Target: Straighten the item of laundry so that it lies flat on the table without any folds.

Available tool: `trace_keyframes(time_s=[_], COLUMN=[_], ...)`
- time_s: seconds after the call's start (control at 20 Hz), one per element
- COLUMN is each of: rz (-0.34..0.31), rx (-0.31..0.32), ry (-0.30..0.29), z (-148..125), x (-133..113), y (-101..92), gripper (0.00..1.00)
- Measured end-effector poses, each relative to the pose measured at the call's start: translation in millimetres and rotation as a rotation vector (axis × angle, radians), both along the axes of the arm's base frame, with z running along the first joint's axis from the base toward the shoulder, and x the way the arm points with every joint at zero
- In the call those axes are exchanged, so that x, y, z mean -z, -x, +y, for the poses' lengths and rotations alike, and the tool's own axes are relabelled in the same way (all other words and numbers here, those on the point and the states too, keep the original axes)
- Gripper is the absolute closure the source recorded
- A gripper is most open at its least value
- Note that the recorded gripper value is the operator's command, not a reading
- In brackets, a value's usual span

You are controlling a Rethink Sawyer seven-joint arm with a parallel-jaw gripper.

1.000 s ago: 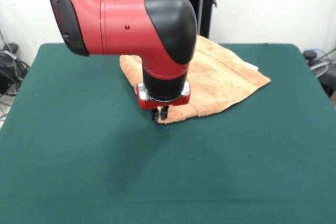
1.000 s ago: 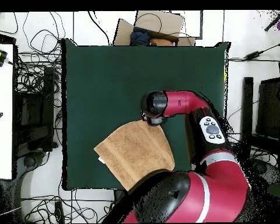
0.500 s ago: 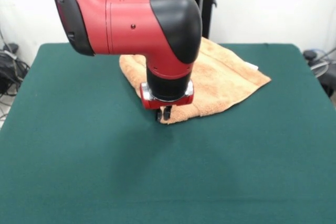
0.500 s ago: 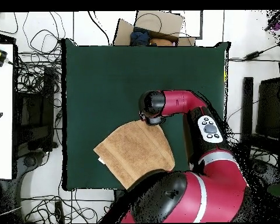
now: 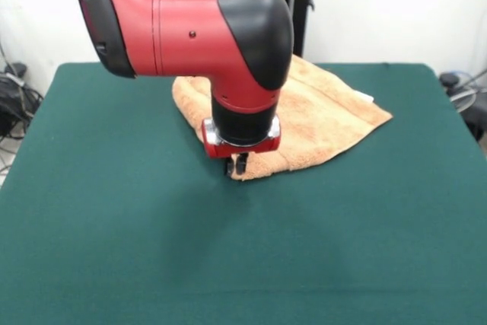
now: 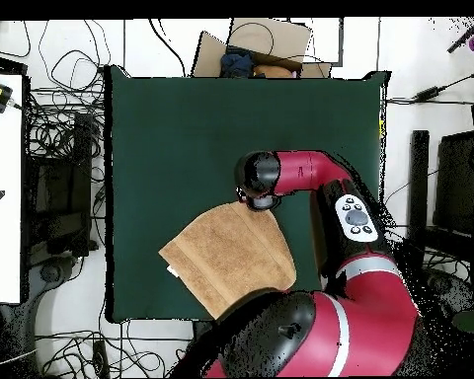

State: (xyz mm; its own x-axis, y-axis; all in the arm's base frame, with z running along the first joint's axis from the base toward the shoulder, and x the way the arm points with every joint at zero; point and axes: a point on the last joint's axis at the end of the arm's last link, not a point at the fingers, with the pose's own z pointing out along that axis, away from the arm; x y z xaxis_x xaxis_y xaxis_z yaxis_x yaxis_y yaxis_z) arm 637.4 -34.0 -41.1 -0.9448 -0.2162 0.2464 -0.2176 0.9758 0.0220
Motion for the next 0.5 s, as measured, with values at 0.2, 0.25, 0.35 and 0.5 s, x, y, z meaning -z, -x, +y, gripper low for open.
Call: trace_keyframes(time_s=[0.2,0.25,0.35,0.5], rz=[0.025,0.036,0.054,0.091], rx=[-0.007,-0.009,-0.011,-0.011], ry=[0.018,0.024,0.034,0.057], z=[4,5,7,9], x=[-9,-12,-18,-33], y=[-10.6,-14.0,-19.3,-31.9], gripper=[1.00,1.00,1.00,1.00])
